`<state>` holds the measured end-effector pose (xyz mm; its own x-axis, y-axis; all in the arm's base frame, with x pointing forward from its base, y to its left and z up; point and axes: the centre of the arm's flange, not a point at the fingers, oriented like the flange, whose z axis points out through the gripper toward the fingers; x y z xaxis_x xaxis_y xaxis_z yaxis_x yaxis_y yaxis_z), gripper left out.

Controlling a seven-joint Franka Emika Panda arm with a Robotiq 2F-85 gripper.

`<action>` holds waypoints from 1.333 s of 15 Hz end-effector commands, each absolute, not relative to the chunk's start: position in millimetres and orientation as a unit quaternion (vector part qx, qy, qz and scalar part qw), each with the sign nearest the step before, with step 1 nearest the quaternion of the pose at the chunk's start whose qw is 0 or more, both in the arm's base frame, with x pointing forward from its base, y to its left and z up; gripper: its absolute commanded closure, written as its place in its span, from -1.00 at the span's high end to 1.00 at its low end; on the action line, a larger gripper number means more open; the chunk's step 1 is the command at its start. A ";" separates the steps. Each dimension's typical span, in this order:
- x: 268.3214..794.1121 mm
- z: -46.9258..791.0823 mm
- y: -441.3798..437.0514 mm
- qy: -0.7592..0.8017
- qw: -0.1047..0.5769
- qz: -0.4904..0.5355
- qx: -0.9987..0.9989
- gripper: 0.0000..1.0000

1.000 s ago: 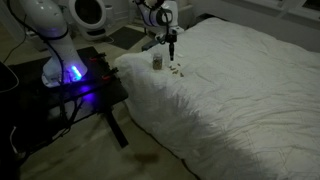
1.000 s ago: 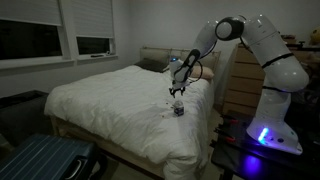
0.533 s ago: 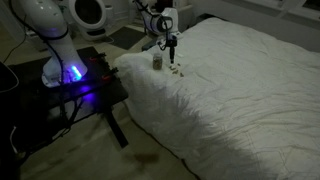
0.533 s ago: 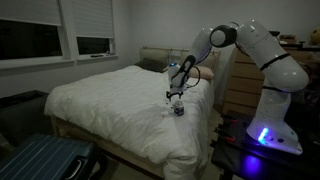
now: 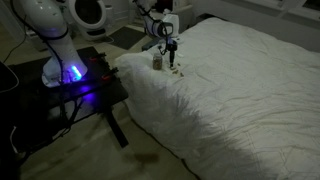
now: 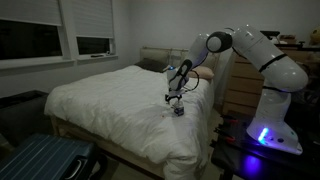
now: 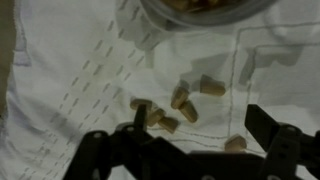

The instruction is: Put the objects on the bed in the jar

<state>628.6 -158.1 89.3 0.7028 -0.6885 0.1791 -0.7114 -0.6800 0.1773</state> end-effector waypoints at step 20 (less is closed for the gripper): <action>627.1 54.7 -198.0 -0.412 0.091 0.029 0.906 0.47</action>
